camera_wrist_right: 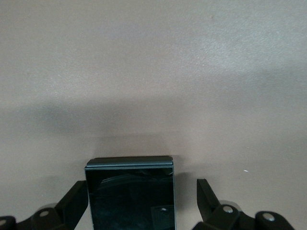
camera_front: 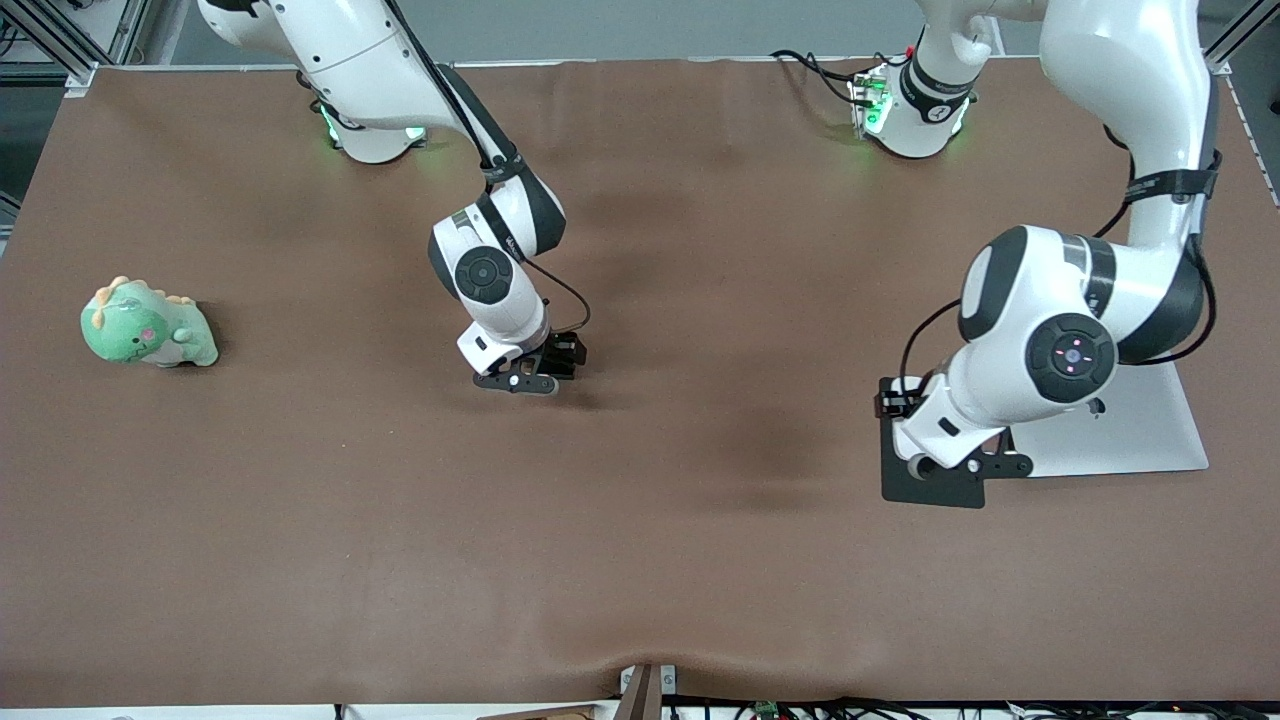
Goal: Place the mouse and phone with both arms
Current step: 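Lower the mouse onto the mousepad while the right gripper carries the phone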
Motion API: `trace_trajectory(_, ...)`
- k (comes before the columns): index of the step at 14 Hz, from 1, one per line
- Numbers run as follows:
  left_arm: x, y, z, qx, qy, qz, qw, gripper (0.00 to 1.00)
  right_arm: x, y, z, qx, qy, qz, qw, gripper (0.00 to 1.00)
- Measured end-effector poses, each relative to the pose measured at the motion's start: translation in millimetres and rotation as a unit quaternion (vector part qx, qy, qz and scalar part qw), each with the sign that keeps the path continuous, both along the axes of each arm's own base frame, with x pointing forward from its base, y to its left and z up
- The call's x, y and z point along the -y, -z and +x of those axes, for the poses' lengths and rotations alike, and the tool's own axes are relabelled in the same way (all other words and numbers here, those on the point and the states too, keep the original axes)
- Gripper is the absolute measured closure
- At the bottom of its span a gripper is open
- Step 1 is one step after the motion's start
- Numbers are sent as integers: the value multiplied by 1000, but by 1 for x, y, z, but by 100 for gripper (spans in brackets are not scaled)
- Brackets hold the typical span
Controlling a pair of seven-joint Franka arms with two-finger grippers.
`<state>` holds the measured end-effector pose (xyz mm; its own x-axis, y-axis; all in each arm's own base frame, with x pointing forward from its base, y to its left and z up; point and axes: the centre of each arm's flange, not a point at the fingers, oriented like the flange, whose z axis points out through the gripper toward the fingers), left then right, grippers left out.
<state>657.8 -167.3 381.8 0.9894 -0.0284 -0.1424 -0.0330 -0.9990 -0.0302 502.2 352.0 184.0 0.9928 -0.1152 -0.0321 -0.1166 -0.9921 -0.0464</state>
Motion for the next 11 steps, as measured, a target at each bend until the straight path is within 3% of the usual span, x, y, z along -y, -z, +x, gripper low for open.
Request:
trace_trajectory(4, -32, 17, 7, -9, 22, -4, 1000, 37, -1, 2, -1, 0, -1, 0, 1000, 0)
trace_trajectory(11, -48, 73, 17, 12, 28, -13, 999, 37, -6, 10, -7, -5, -7, -4, 1000, 0)
